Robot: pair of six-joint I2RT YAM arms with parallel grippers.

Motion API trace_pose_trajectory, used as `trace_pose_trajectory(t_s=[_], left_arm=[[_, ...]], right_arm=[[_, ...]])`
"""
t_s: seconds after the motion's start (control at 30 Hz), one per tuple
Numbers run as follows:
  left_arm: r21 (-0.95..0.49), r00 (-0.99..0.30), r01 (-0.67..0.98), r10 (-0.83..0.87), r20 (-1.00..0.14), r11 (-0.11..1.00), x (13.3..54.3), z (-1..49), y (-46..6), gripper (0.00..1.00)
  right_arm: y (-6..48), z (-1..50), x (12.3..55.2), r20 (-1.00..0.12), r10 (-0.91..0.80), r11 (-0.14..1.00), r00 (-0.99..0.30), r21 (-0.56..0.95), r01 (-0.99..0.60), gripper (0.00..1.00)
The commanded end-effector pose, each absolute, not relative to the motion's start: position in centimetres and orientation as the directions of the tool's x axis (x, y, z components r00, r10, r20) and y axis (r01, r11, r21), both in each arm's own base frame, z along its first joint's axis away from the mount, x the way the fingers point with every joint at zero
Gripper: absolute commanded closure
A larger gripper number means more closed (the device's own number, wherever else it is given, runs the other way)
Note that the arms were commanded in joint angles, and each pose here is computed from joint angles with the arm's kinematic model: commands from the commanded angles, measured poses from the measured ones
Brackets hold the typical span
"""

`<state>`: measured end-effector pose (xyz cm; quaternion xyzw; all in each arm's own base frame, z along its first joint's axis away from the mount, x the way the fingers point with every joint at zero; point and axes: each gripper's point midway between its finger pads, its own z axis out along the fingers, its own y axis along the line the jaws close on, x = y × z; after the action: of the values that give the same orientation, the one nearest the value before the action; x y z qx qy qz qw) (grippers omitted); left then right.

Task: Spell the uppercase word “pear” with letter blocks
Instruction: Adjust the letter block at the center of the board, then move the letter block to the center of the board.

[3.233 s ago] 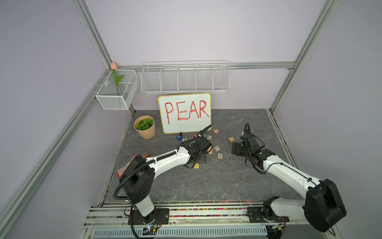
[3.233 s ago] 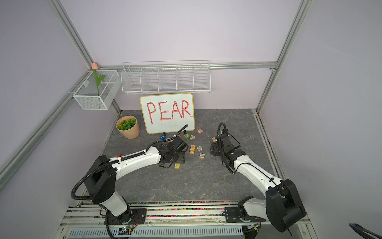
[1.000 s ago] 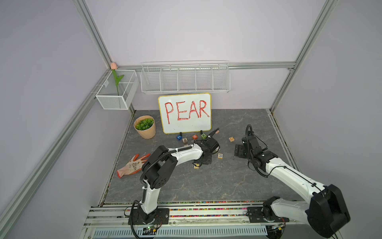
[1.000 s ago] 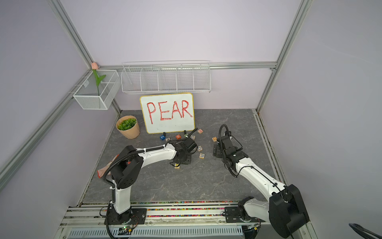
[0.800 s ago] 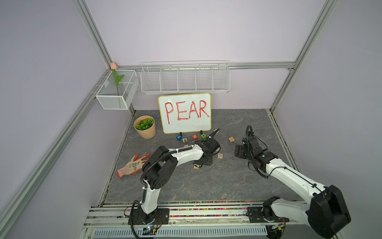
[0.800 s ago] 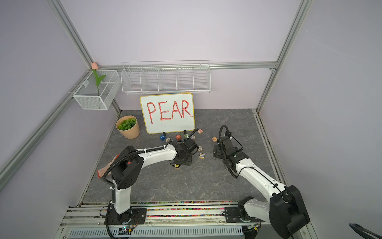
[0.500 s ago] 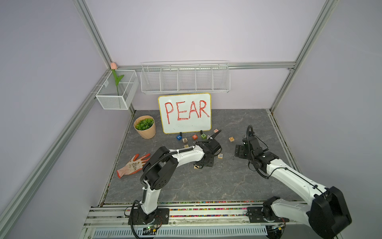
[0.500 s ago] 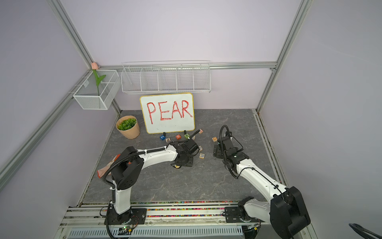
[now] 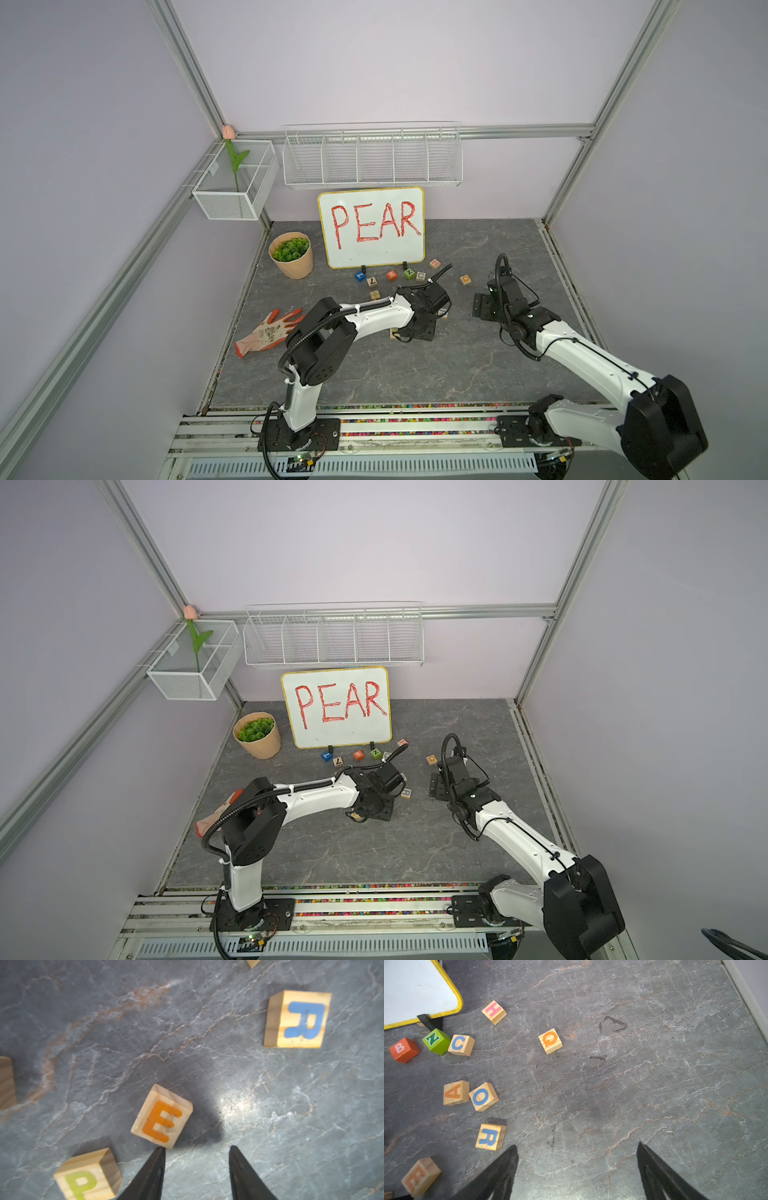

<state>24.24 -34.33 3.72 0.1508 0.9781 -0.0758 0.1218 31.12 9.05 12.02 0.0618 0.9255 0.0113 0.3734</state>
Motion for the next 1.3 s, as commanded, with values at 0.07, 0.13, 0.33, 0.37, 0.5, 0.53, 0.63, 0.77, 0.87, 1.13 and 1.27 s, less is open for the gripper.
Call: trace_pose_trajectory(t_s=[0.07, 0.13, 0.33, 0.37, 0.5, 0.53, 0.63, 0.77, 0.87, 1.13, 1.27], left_arm=[[-0.044, -0.871, 0.363, 0.322, -0.371, 0.931, 25.7, 7.8, -33.5, 0.49], [0.009, -0.851, 0.381, 0.354, -0.388, 0.925, 26.3, 7.9, -33.1, 0.48], [0.045, -0.787, 0.51, 0.487, -0.379, 0.859, 26.6, 6.3, -34.0, 0.46], [0.043, -0.777, 0.527, 0.501, -0.381, 0.849, 26.6, 6.0, -34.3, 0.45], [0.055, -0.767, 0.551, 0.532, -0.358, 0.832, 27.0, 4.6, -34.4, 0.45], [0.051, -0.768, 0.554, 0.533, -0.355, 0.831, 27.1, 4.4, -34.4, 0.45], [0.036, -0.775, 0.55, 0.526, -0.351, 0.834, 27.4, 3.7, -34.4, 0.45], [0.03, -0.785, 0.542, 0.518, -0.34, 0.84, 27.5, 2.9, -34.2, 0.46], [0.018, -0.793, 0.536, 0.511, -0.333, 0.844, 27.4, 2.5, -34.3, 0.49], [0.017, -0.831, 0.481, 0.463, -0.308, 0.876, 26.9, 2.0, -33.5, 0.57], [0.015, -0.863, 0.426, 0.411, -0.294, 0.905, 26.6, 2.0, -32.9, 0.63]], right_arm=[[8.7, 12.5, 31.3, -0.706, 0.14, 0.989, -0.694, 0.076, 0.123, 0.09], [8.8, 12.5, 31.4, -0.707, 0.141, 0.99, -0.693, 0.079, 0.12, 0.09], [8.7, 12.8, 31.4, -0.711, 0.137, 0.99, -0.689, 0.073, 0.122, 0.09], [8.6, 12.9, 31.4, -0.713, 0.136, 0.99, -0.688, 0.072, 0.121, 0.09], [8.4, 12.9, 31.3, -0.713, 0.139, 0.989, -0.688, 0.068, 0.129, 0.09], [8.4, 12.9, 31.2, -0.711, 0.137, 0.989, -0.689, 0.067, 0.128, 0.09], [8.3, 13.0, 31.1, -0.712, 0.137, 0.989, -0.688, 0.062, 0.133, 0.09], [8.3, 13.1, 31.2, -0.714, 0.137, 0.989, -0.686, 0.061, 0.134, 0.09], [8.3, 13.0, 31.3, -0.711, 0.136, 0.989, -0.69, 0.058, 0.135, 0.09], [8.5, 12.8, 31.4, -0.708, 0.137, 0.989, -0.693, 0.062, 0.132, 0.09], [8.6, 12.7, 31.5, -0.707, 0.137, 0.99, -0.694, 0.066, 0.128, 0.09]])
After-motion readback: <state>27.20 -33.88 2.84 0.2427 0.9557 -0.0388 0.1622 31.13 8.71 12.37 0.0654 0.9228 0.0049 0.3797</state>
